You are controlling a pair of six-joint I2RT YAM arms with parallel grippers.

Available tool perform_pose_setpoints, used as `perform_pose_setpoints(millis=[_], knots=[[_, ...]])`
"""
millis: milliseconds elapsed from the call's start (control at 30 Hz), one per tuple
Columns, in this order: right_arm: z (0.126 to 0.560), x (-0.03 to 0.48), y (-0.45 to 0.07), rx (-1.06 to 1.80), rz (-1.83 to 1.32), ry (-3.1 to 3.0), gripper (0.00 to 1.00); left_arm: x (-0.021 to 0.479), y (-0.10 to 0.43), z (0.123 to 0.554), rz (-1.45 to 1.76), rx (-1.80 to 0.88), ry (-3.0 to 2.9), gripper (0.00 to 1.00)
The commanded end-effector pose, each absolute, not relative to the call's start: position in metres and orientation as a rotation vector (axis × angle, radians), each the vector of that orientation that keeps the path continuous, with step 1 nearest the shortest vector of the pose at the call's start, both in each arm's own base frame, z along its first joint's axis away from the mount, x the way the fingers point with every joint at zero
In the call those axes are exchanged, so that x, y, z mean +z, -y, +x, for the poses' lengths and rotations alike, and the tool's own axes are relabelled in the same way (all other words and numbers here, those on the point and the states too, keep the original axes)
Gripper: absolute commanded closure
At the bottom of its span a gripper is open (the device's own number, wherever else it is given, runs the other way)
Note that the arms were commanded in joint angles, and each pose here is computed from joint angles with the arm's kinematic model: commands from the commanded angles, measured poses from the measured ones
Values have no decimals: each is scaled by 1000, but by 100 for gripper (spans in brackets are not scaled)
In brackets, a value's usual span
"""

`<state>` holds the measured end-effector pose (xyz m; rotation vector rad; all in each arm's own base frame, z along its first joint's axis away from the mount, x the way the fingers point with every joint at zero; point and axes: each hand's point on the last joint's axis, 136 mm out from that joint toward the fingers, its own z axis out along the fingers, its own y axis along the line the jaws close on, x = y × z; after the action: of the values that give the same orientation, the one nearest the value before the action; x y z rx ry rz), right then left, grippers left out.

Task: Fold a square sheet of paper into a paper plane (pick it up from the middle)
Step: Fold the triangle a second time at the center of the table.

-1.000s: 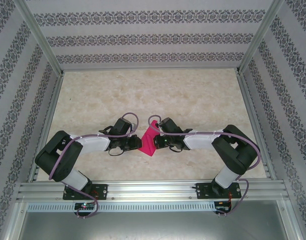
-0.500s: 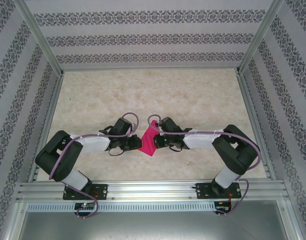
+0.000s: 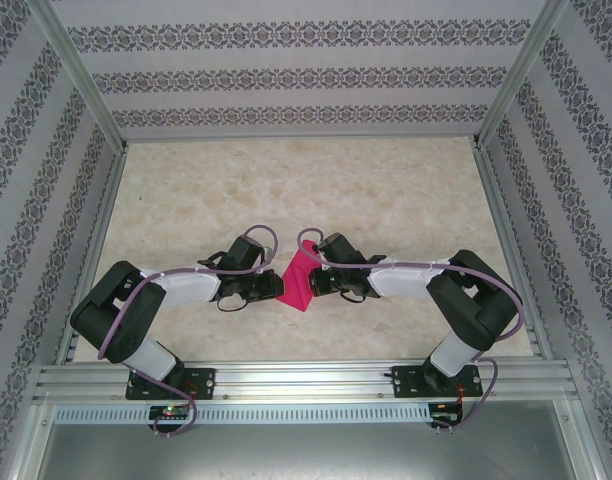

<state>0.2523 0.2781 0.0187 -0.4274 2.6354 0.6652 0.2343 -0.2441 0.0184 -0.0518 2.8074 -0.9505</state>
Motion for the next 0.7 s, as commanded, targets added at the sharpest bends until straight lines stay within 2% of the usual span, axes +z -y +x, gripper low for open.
perform_pose_setpoints(millis=[0,467,667], knots=[[264,23,-285,661,-454,-2603,93,3,235,224,-21,-843,-2879,79],[265,13,-282,629,-461,-2637,92,2,232,225,-13,-806,-2888,79],[258,0,-278,610,-464,-2685,93,32,239,232,12,-862,-2822,75]])
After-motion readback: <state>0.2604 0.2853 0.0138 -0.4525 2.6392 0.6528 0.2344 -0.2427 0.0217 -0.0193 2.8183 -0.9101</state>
